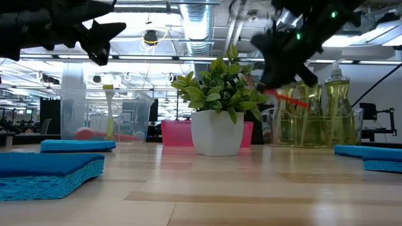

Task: Pick & Place Kitchen Sink Supplies
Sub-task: Put the red dish brush into the left transparent bin

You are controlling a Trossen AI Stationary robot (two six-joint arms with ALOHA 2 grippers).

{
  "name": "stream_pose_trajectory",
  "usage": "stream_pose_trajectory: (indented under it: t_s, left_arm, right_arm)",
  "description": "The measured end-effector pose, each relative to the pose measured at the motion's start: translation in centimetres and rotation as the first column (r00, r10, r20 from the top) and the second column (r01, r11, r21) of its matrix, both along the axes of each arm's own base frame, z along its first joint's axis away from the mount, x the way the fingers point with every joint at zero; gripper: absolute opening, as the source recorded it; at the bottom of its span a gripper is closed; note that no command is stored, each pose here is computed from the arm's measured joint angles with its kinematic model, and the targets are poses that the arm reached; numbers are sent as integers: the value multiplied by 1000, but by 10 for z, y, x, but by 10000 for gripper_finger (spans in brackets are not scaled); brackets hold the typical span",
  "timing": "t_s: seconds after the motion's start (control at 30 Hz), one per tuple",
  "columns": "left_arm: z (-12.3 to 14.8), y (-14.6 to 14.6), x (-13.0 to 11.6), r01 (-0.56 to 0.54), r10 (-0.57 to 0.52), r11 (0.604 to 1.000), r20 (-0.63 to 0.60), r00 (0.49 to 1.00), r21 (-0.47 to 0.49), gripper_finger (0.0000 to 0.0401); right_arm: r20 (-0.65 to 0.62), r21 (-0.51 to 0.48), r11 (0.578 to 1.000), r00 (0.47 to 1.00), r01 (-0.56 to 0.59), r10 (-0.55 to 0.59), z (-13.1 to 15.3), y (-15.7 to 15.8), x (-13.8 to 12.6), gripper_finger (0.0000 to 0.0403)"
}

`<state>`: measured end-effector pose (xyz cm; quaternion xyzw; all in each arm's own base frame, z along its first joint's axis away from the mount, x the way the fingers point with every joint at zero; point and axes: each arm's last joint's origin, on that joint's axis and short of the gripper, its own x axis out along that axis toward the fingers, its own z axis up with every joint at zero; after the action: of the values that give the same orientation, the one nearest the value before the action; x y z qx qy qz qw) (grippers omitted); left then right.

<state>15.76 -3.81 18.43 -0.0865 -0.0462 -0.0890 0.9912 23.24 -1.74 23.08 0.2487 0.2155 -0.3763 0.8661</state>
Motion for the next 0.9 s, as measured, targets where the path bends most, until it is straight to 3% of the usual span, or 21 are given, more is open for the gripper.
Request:
stream_pose_trajectory:
  t_s: [0.2,0.43,0.57,0.73,0.9]
  left_arm:
    - [12,2,-2,-39,35,999,131,991,32,173]
    - [40,18,11,-174,171,985,220,960,-3,173]
    - [57,26,24,-166,158,986,242,957,15,173]
    - [65,35,52,-68,60,996,152,987,52,173]
    - [65,49,75,-109,103,992,101,990,59,173]
  right_arm:
    - [225,-170,985,972,-36,74,40,1,-2,52]
    - [413,-378,923,879,-70,236,76,13,3,52]
    - [442,-425,899,843,-105,308,78,28,11,52]
    - [452,-465,871,804,-158,387,70,49,26,52]
    - [459,-529,828,759,-183,461,65,70,35,52]
